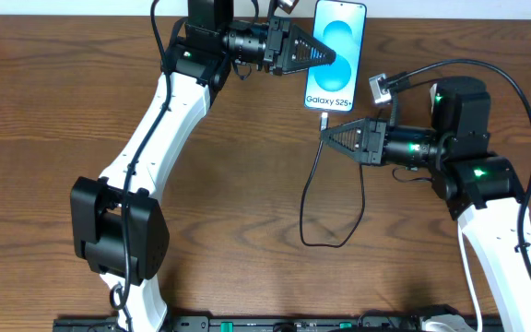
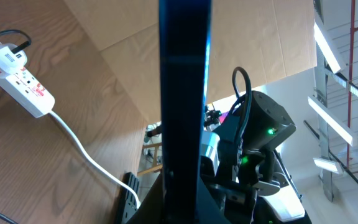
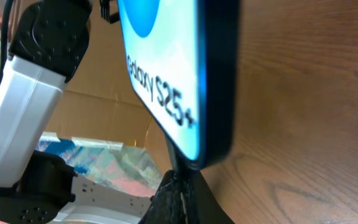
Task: Plug charger to phone and switch on socket
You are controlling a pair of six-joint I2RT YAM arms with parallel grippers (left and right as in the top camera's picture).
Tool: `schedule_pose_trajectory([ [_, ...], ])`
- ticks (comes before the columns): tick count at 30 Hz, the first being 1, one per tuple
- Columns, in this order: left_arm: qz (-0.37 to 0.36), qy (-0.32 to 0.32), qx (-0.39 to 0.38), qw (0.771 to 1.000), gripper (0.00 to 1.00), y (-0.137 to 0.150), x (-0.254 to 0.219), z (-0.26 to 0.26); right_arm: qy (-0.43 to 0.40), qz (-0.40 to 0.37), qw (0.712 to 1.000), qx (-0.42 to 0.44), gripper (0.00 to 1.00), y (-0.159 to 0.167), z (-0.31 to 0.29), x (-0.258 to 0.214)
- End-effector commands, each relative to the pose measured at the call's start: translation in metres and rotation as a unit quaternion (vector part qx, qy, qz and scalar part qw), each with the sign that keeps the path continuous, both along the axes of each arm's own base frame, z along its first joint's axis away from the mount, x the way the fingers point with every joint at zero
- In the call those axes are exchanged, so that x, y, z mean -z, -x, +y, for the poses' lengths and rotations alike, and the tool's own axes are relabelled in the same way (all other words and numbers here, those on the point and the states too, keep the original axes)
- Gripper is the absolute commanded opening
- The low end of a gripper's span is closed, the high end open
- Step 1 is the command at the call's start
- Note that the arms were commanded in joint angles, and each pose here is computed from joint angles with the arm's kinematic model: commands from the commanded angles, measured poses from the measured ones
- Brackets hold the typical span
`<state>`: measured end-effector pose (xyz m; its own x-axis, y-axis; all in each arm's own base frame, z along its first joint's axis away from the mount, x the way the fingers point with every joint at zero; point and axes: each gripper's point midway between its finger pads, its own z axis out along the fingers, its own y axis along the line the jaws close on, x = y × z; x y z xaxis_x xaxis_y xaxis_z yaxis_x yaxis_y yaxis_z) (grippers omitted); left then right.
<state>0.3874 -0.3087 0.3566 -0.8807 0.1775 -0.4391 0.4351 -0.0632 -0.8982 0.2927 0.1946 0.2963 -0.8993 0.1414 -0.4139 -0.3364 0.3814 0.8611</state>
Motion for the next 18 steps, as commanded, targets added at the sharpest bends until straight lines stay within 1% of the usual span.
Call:
schedule_pose_trajectory([
  [1,-0.027,0.01,0.007,1.0,0.07,0.0088,-0.0187,0.0056,-0.006,-0.012,1.0,0.0,0.01,-0.0022,-0.0048,-0.0078],
  [18,-0.04,0.014,0.005,0.999,0.07,0.008,-0.0212,0.0054,-0.019,-0.005,1.0,-0.018,0.01,0.0045,-0.0029,-0.0105],
])
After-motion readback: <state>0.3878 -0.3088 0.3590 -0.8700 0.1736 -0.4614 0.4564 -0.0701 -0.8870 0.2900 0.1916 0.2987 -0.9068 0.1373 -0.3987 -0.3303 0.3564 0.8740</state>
